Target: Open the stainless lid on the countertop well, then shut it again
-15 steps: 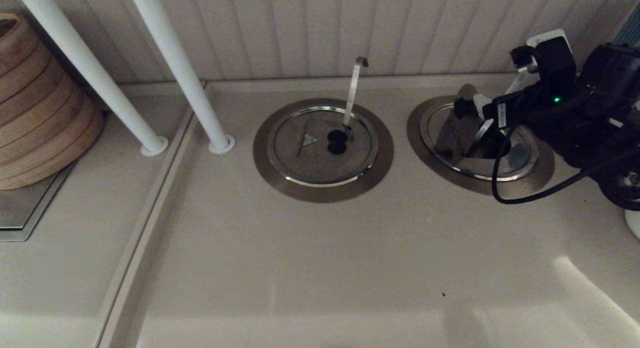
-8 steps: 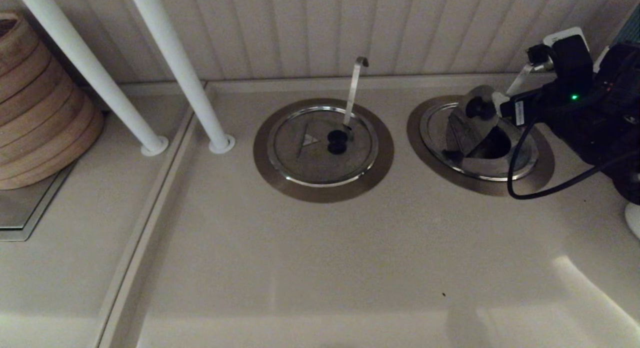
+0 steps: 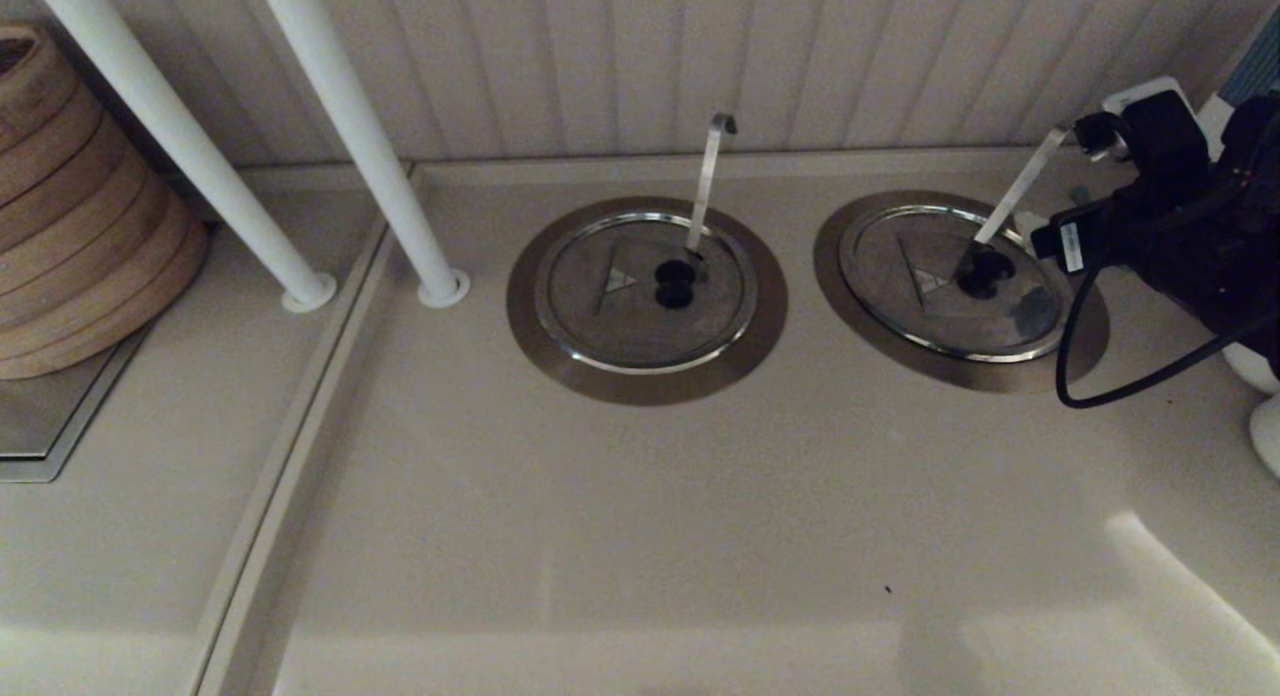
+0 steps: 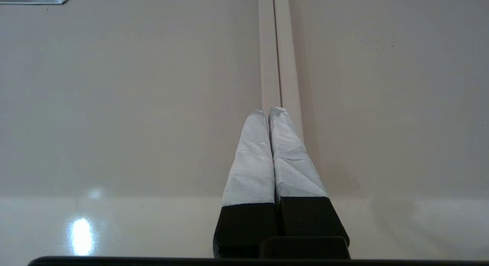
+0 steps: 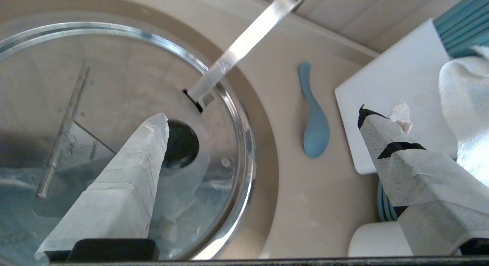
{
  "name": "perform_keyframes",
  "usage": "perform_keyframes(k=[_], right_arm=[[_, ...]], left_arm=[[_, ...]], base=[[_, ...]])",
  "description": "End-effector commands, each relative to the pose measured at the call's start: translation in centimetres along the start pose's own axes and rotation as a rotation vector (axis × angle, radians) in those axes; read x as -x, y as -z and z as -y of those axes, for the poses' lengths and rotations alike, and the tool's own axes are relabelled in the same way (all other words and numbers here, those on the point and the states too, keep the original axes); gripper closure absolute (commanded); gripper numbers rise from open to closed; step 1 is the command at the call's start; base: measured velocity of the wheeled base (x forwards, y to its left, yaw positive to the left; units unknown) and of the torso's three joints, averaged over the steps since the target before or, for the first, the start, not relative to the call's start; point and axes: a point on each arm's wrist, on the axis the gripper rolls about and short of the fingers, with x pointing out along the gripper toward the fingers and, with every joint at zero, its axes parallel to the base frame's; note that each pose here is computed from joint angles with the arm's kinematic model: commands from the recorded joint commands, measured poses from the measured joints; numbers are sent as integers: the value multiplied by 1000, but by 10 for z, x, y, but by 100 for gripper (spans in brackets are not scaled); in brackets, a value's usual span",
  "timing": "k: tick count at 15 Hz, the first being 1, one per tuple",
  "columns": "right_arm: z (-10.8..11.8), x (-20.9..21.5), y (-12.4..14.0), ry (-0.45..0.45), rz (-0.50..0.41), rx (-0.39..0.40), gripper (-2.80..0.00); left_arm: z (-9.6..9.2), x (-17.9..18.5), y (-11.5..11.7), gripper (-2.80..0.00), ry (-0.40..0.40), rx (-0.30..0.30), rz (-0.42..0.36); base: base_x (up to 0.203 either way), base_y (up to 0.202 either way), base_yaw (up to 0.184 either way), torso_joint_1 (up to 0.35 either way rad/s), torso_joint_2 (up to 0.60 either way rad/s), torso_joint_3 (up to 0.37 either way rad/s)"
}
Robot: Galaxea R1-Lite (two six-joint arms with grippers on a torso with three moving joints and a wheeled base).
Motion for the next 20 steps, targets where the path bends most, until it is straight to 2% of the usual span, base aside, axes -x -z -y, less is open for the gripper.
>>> perform_keyframes(k=[1, 2, 4, 7, 9, 10, 14, 16, 18, 20], right_arm=[[4, 1, -3, 5, 9, -6, -280], [6, 2, -6, 6, 12, -17, -280], [7, -3, -13, -17, -4, -119, -280], [14, -11, -17, -175, -68, -322, -280], [25, -10, -18, -203, -77, -360, -280], [28, -5, -21, -202, -66, -363, 0], [52, 37, -44, -200, -42, -378, 0], [66, 69, -52, -244, -47, -397, 0], [77, 108, -53, -298, -71, -404, 0], [83, 150, -41, -347, -93, -415, 0]], left_arm=[[0, 0, 0, 0, -1, 1, -1], [0, 0, 0, 0, 0, 1, -1], [0, 0, 0, 0, -1, 1, -1], [0, 0, 0, 0, 0, 1, -1], [0, 0, 0, 0, -1, 1, -1], [0, 0, 0, 0, -1, 1, -1], [0, 0, 0, 0, -1, 1, -1], [0, 0, 0, 0, 0, 1, -1], [0, 0, 0, 0, -2, 1, -1], [0, 0, 0, 0, -2, 1, -1]], base=[[0, 0, 0, 0, 0, 0], [0, 0, 0, 0, 0, 0], [0, 0, 0, 0, 0, 0], [0, 0, 0, 0, 0, 0], [0, 0, 0, 0, 0, 0], [0, 0, 0, 0, 0, 0], [0, 0, 0, 0, 0, 0], [0, 0, 0, 0, 0, 0], [0, 0, 0, 0, 0, 0], [0, 0, 0, 0, 0, 0]])
